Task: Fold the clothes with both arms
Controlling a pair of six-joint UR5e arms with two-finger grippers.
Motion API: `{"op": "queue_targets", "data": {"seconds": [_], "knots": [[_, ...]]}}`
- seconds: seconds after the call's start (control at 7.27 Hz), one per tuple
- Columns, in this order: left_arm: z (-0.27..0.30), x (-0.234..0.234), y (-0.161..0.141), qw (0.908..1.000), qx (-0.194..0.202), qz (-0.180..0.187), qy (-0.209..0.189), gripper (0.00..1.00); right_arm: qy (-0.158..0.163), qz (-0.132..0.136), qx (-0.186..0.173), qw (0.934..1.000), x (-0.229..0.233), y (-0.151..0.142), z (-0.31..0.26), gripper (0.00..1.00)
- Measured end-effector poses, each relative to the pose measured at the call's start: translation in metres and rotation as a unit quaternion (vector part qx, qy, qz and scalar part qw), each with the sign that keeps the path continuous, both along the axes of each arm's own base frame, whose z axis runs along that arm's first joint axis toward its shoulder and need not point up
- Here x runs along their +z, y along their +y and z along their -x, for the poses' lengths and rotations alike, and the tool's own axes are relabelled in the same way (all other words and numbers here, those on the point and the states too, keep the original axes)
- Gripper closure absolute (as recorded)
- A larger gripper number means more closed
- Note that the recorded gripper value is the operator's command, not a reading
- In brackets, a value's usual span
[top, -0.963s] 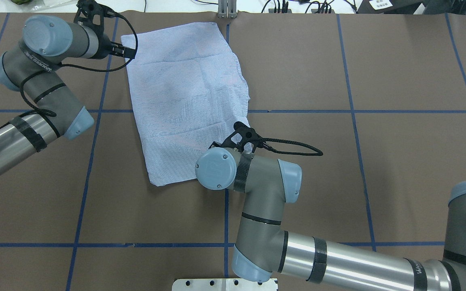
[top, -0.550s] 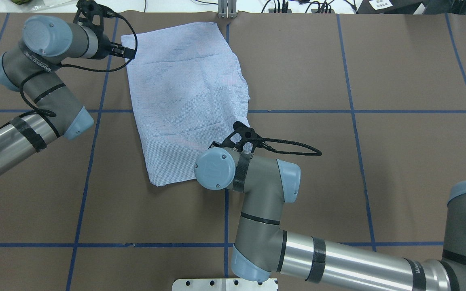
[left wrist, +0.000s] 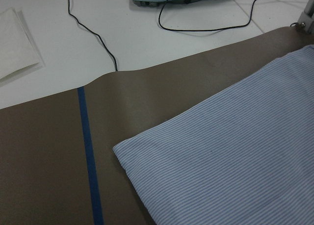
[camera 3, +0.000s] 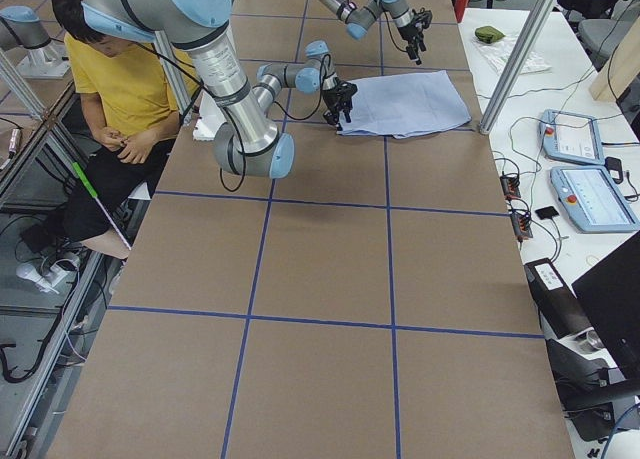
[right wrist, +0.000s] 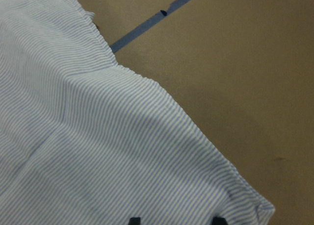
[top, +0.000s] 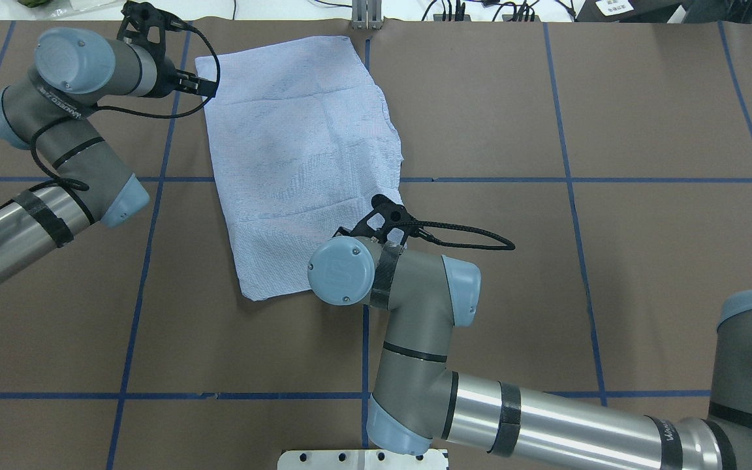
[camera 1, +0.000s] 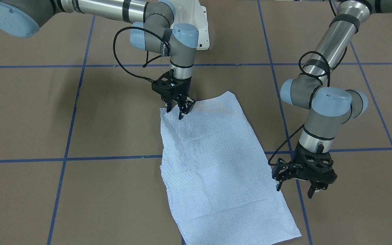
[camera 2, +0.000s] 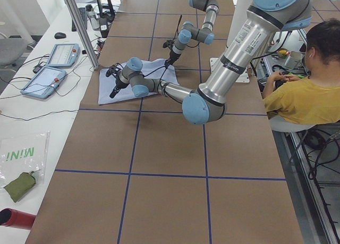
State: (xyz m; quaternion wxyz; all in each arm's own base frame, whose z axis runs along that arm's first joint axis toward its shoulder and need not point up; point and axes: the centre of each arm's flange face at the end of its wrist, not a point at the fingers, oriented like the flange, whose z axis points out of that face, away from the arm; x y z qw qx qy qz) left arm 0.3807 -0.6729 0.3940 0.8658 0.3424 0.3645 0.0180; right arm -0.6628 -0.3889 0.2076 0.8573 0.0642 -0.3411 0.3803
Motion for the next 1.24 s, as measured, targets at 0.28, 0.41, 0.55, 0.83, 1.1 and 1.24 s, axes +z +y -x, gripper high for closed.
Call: {"op": "queue_targets", "data": {"seconds": [0.28, 0.41, 0.55, 0.83, 1.1, 1.24], "knots": [[0.000, 0.002, 0.001, 1.0000, 0.000, 0.000, 0.000, 0.00, 0.000, -0.001, -0.001, 1.0000, -0.003, 0.000, 0.001, 1.00], [0.000, 0.002, 0.001, 1.0000, 0.000, 0.000, 0.000, 0.00, 0.000, -0.001, -0.001, 1.0000, -0.003, 0.000, 0.001, 1.00], [0.000, 0.001, 0.002, 1.0000, 0.000, -0.001, 0.001, 0.00, 0.000, -0.001, -0.001, 1.0000, -0.003, 0.000, 0.001, 1.00], [0.004, -0.003, 0.011, 0.9999, 0.007, -0.003, 0.011, 0.00, -0.001, -0.001, -0.001, 1.0000, -0.005, 0.000, 0.001, 1.00], [0.018, -0.010, 0.051, 0.9978, 0.014, 0.018, 0.062, 0.00, -0.004, -0.002, 0.000, 1.0000, -0.007, 0.000, 0.000, 1.00], [0.014, -0.016, 0.091, 0.9941, 0.018, 0.039, 0.099, 0.00, -0.005, -0.002, 0.000, 1.0000, -0.008, 0.000, 0.000, 1.00]]}}
